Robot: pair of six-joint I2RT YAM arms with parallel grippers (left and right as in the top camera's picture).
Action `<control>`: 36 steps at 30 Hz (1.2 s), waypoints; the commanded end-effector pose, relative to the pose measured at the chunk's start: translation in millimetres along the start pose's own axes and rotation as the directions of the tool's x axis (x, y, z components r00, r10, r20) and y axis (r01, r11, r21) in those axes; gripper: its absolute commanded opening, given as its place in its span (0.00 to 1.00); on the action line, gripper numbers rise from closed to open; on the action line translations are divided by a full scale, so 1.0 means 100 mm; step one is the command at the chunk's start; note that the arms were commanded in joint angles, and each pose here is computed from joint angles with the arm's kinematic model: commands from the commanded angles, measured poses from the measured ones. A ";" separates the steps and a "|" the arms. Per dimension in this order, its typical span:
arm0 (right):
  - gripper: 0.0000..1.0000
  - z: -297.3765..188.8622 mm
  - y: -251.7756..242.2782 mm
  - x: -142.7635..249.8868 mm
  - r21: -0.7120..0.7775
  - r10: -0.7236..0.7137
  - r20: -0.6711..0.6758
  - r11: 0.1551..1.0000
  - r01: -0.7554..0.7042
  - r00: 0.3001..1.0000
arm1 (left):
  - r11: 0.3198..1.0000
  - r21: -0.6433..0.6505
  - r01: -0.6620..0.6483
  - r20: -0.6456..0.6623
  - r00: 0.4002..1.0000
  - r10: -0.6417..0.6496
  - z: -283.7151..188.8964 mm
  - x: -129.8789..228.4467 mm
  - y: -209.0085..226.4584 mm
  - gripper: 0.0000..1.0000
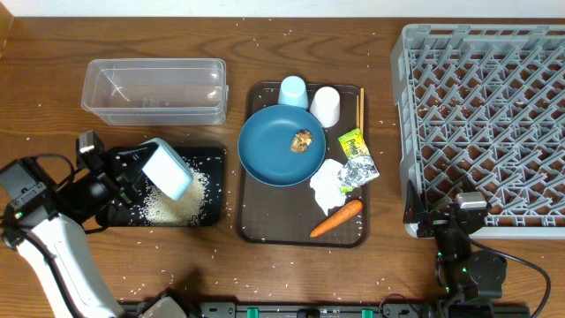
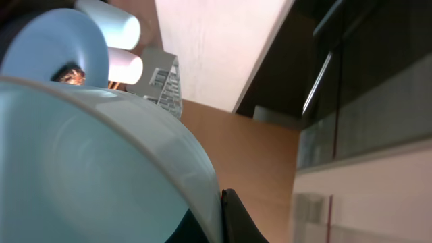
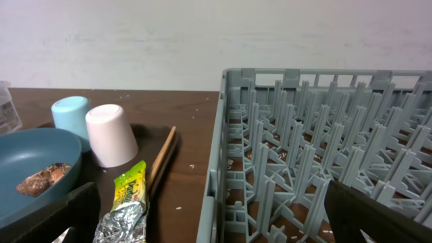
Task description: Sort waste into correct bins and load items into the dishwasher rack
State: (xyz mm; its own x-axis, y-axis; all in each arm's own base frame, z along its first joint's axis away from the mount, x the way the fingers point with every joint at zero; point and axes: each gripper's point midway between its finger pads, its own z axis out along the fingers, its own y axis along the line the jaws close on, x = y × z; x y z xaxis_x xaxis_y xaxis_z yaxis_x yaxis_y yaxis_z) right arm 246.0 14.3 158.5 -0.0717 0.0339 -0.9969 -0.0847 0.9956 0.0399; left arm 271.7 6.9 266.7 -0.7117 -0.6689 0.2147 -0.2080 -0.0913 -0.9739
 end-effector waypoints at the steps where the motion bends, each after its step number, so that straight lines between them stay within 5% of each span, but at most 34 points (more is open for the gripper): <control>1: 0.99 0.00 -0.03 0.00 0.014 0.003 0.001 1.000 -0.003 1.000 | 0.975 0.029 -0.220 -0.055 0.974 0.221 0.08 0.27 -0.21 0.06; 5: 0.99 0.00 -0.03 0.00 0.014 0.004 0.001 1.000 -0.004 1.000 | 0.888 0.017 -0.460 -0.118 0.881 0.459 0.23 0.60 -0.28 0.06; 14: 0.99 0.00 -0.03 0.00 0.014 0.004 0.001 1.000 -0.004 1.000 | 0.627 -0.551 -0.551 -0.039 0.767 0.640 0.28 0.50 0.31 0.06; 20: 0.99 0.00 -0.03 0.00 0.014 0.004 0.001 1.000 -0.004 1.000 | 0.509 -0.577 -0.638 -0.153 0.697 0.700 0.41 0.74 0.42 0.06; 36: 0.99 0.00 -0.03 0.00 0.014 0.004 0.001 1.000 -0.004 1.000 | 0.357 -0.671 -0.650 -0.411 0.726 0.551 0.84 1.36 1.18 0.06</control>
State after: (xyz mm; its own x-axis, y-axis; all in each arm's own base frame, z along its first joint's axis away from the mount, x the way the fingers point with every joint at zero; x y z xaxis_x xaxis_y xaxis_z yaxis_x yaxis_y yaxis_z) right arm 246.0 14.3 158.5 -0.0717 0.0339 -0.9969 -0.0847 0.9956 0.0399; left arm 199.6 -156.9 186.8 -0.9152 -0.1777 -0.3618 0.0277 0.8678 -0.4962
